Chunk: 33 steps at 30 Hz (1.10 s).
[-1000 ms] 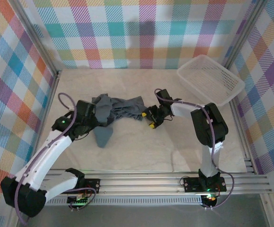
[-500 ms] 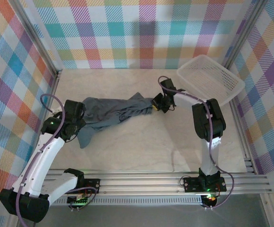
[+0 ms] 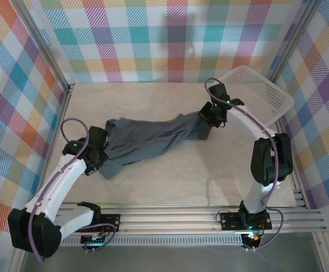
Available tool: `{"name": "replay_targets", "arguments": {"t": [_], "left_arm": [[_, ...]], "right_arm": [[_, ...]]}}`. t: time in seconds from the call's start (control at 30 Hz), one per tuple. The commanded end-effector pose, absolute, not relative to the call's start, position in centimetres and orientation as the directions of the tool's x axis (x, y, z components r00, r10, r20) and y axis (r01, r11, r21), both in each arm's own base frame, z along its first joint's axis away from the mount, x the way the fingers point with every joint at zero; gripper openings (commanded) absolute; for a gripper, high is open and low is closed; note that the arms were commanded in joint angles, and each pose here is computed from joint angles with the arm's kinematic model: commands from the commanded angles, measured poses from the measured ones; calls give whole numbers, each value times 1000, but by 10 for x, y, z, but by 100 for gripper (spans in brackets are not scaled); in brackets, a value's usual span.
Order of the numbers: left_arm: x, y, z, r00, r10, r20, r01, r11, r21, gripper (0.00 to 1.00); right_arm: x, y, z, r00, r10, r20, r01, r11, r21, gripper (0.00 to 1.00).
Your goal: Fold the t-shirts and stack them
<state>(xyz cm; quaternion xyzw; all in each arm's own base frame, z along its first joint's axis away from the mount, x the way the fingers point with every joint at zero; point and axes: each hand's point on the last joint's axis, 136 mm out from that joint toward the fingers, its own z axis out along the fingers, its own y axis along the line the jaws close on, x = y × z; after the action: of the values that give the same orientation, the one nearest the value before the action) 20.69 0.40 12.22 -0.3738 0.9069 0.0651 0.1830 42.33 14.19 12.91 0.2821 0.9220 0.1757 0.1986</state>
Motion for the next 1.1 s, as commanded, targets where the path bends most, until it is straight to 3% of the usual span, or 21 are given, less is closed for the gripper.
{"name": "replay_targets", "arguments": {"t": [0.0,0.1,0.23,0.53,0.83,0.97,1.07], "left_arm": [[171,8,90,-657,-707,-262,-746,660,89,0],[166,9,82,-653,-716,-247,-753,649,111,0],[175,10,89,-633,-722,-279,-764,640,79,0],[207,-6,107,-602,-747,-281,-768,638,-53,0],[260,-22,159,-573,-746,-339,-725,654,-215,0],[290,-35,202,-526,-763,-376,-668,644,-372,0],[308,-41,241,-477,-777,-411,-606,630,-487,0]], "right_arm": [[379,117,93,-806,560,-193,499,818,286,19],[364,118,86,-828,540,-153,490,828,272,39],[346,129,89,-871,471,-140,425,866,264,50],[302,180,70,-925,380,9,357,861,363,53],[353,215,53,-915,403,40,373,802,466,56],[355,227,35,-889,435,141,448,764,465,51],[357,226,31,-870,470,150,482,744,463,44]]}}
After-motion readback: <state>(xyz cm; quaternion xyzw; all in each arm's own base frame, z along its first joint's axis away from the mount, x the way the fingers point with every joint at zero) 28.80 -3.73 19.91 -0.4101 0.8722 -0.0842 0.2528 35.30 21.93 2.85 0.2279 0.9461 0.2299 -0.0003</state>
